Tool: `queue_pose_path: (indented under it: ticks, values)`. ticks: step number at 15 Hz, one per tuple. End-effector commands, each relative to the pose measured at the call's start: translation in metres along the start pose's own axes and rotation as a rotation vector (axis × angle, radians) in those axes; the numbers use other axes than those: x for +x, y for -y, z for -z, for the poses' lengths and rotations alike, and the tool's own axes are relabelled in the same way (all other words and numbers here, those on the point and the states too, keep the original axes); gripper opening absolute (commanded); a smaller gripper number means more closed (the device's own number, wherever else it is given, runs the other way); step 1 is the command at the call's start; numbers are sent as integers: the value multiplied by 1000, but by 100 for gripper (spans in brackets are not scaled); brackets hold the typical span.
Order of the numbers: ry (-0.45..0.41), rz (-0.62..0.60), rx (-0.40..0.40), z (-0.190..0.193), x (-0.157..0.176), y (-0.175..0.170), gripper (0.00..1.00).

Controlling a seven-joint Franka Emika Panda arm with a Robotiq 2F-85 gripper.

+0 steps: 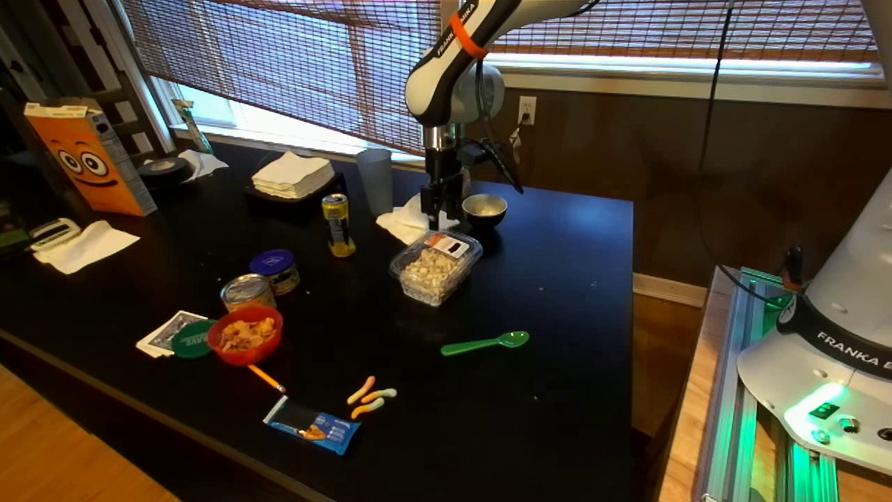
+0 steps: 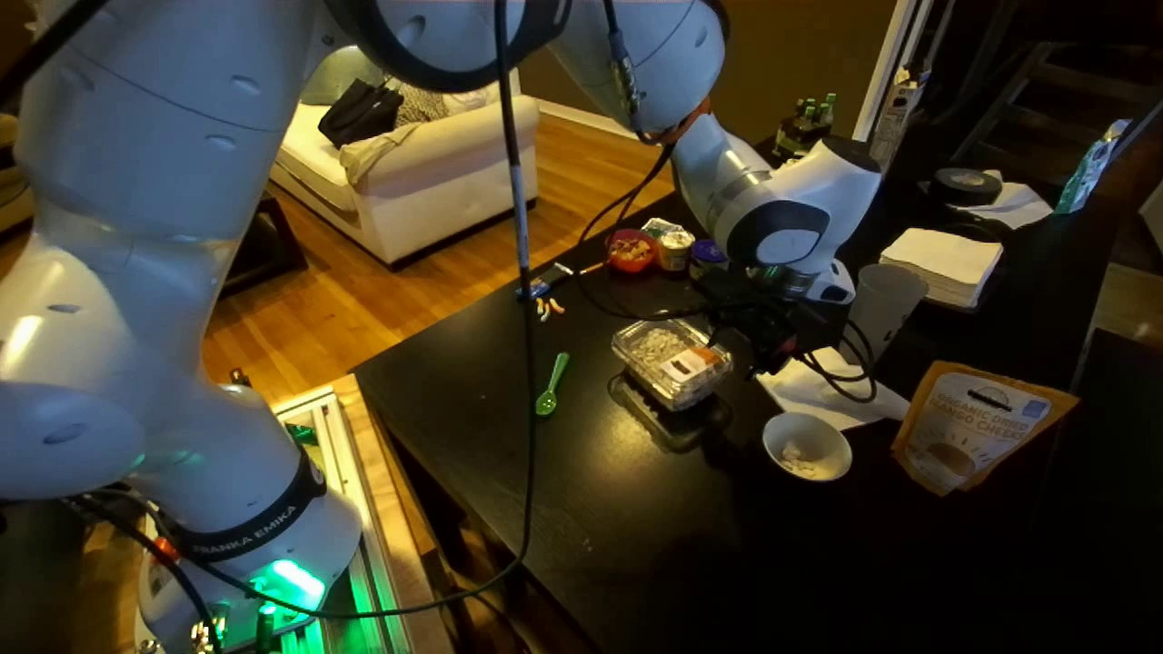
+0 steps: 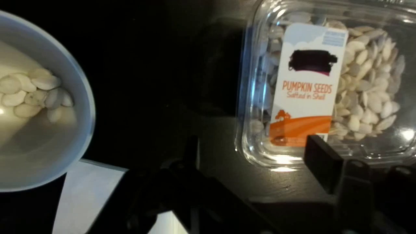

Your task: Move the lunchbox to the right

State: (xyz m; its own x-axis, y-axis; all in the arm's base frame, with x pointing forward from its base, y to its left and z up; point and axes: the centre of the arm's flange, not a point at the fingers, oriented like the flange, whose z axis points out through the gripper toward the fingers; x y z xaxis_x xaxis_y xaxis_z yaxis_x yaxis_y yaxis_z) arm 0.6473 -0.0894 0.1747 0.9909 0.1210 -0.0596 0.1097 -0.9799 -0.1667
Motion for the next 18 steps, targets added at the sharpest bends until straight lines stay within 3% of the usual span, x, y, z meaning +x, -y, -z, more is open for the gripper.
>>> queue_pose_path:
  ticks: [1,2,3,5,15,18]
  values:
    - [-50,-34,-35,14,-14,15,100]
    - [-54,-33,-41,15,-15,17,100]
    - [-58,-34,-53,15,-15,19,75]
    - [-63,-37,-69,16,-17,24,72]
    - [-39,-68,-131,4,-21,41,1]
    - [-5,-72,-130,-9,-24,45,0]
